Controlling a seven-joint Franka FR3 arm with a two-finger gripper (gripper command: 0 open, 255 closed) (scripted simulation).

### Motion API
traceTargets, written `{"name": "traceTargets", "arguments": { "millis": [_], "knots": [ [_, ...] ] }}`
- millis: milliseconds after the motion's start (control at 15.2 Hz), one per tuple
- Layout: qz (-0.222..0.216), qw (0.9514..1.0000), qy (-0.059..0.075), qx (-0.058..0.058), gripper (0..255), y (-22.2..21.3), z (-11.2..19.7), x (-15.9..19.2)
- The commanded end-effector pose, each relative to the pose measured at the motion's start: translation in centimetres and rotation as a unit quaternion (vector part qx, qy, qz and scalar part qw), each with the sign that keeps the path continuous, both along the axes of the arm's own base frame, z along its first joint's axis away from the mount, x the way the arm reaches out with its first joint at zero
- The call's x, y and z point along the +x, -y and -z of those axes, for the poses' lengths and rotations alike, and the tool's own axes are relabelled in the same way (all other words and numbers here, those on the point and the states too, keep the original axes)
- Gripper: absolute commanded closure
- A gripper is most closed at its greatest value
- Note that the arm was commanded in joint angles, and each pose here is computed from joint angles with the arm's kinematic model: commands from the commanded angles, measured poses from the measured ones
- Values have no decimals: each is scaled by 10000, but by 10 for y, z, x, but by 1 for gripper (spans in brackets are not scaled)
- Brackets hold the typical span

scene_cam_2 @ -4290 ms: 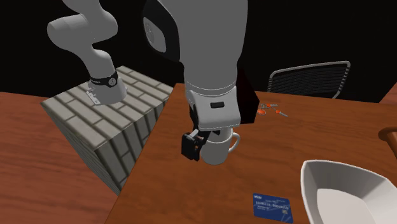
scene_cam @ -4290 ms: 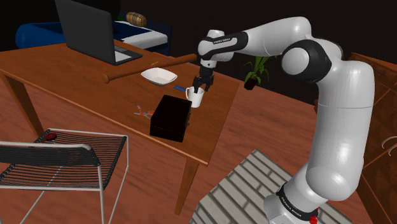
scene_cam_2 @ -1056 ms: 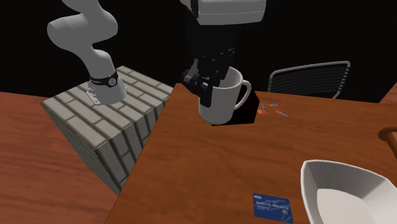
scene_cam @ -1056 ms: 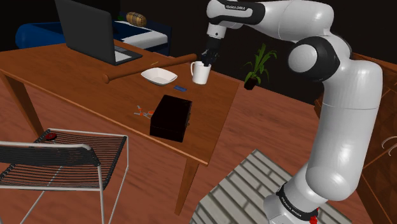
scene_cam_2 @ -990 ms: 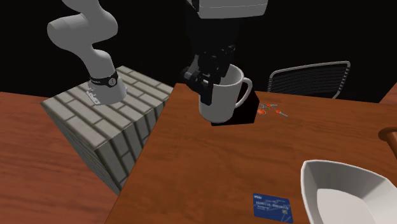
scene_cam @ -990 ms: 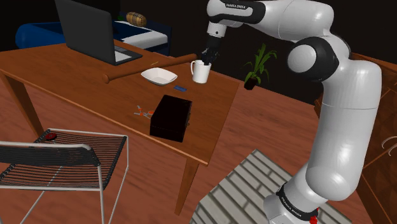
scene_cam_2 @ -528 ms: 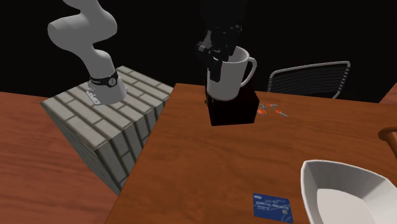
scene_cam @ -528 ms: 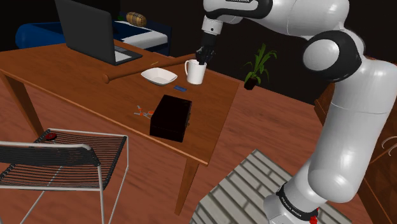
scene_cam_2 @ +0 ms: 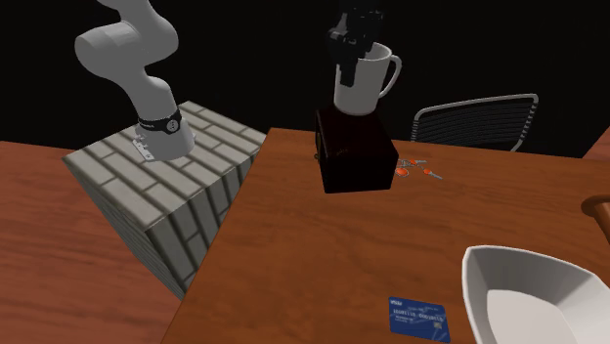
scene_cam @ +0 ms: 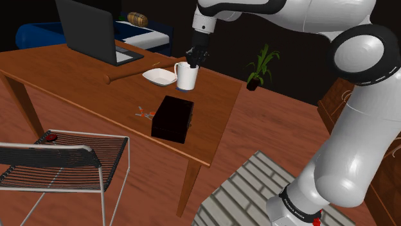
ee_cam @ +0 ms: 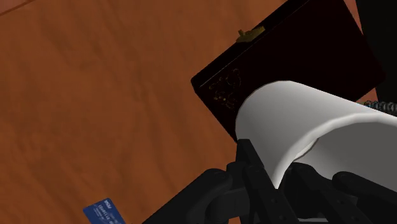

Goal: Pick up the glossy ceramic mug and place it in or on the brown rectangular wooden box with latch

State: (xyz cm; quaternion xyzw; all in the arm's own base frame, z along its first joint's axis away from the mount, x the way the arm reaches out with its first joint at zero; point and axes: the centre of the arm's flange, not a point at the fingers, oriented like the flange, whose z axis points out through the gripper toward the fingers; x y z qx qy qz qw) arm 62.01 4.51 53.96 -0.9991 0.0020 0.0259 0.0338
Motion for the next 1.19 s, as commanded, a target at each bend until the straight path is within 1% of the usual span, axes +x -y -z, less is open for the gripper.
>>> {"name": "traceTargets", "arguments": {
  "millis": [0, 198, 1122],
  "knots": [
    [7, 10000, -2, 0, 255, -25, -2, -8],
    [7, 10000, -2, 0, 255, -62, -7, -20],
    [7, 10000, -2, 0, 255, -62, 67, -20]
  ]
}}
